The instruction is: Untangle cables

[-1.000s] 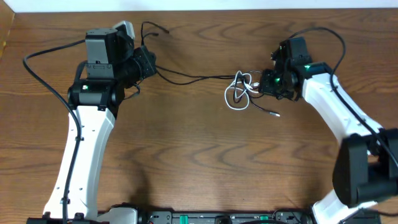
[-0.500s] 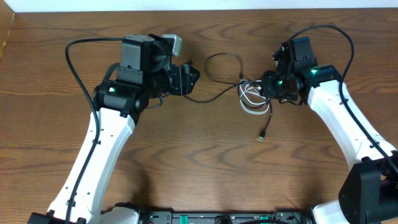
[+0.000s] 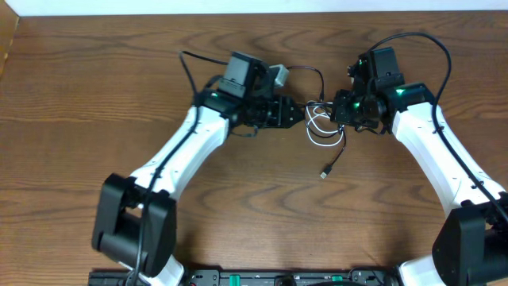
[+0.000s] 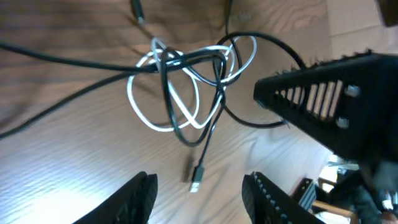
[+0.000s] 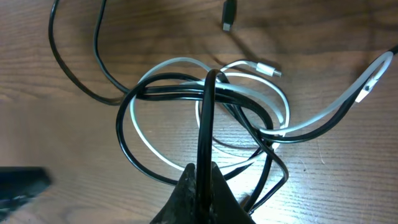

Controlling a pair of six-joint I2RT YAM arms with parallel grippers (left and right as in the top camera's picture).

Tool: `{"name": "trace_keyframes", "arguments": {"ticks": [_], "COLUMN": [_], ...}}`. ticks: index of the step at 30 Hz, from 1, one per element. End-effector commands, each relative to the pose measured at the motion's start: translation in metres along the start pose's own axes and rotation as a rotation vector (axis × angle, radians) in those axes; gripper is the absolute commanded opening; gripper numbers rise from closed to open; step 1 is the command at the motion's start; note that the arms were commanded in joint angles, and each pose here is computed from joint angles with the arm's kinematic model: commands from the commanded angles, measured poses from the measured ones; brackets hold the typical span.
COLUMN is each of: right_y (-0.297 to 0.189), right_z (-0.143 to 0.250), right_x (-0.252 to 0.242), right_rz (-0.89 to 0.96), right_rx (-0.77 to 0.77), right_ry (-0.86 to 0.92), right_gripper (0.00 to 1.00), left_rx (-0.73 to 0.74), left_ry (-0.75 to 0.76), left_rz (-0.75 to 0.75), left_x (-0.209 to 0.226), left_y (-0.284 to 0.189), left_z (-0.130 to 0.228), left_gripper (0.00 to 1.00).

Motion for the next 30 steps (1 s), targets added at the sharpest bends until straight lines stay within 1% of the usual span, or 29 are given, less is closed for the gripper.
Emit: {"name": "trace_keyframes", "arguments": {"ticks": [1,4,8,11,14,18,19,20,21,23,25,27,30], "right_y": [-0.003,-0.003,-0.003,-0.003,-0.003,-0.003,-0.003,-0.003,-0.003,-0.004,-0.005,-0.008,-0.015], "right_z": [0.001,0.001,0.002,0.002,0.002,0.002,0.002,0.002,0.002,0.001,-0.002,-0.006,-0.013], "right_x": [0.004,0.004,0.004,0.004,0.004,0.004,0.004,0.004,0.004,0.001,-0.008,-0.021,-0.049], "right_rz": [-0.023,-0.027,-0.025,-0.025,-0.025,-0.025,-0.025,-0.024,-0.024,-0.018,0.027,0.056,0.087], "right_rx": [-0.002,0.0,0.003,0.003,0.003,0.004,0.003,0.004,0.003,0.001,-0.013,-0.026,-0.042], "right_ry": [0.002,0.002,0.003,0.003,0.003,0.003,0.003,0.004,0.005,0.012,0.039,0.071,0.139], "right_gripper": [0.01,0.01,0.01,0.01,0.01,0.01,0.01,0.01,0.01,0.01,0.01,0.01,0.01], "left_rx": [-0.001,-0.001,0.014,-0.015,-0.066,-0.074,-0.078,-0.087,-0.1,-0.107,-0.12,-0.134,-0.173], "left_ry": [-0.109,-0.125,-0.157,-0.186,-0.172,-0.153,-0.151,-0.149,-0.15,-0.112,-0.108,-0.116,-0.117], "left_rz": [-0.008,0.002,-0.023,-0.048,-0.029,-0.007,-0.032,-0.051,-0.076,-0.074,-0.073,-0.062,-0.049], "left_x": [0.004,0.007,0.016,0.022,0.02,0.019,0.02,0.021,0.023,0.023,0.024,0.023,0.014], "left_y": [0.02,0.034,0.058,0.07,0.081,0.095,0.101,0.103,0.103,0.101,0.091,0.074,0.034], "left_z": [-0.003,-0.005,-0.002,-0.004,-0.011,-0.01,-0.008,-0.007,-0.007,-0.009,-0.014,-0.021,-0.03], "left_gripper": [0.49,0.48,0.44,0.41,0.39,0.34,0.27,0.13,0.08,0.07,0.07,0.08,0.08]}}
Point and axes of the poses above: each gripper's point midway between its finger pads, its own y axis out along the fingers, its own x axis along the line the jaws close on, z = x × y, the point moved 9 cm from there along -y, back along the fingers, and after that the axes turned 4 degrees about -y, right-handed, at the moved point
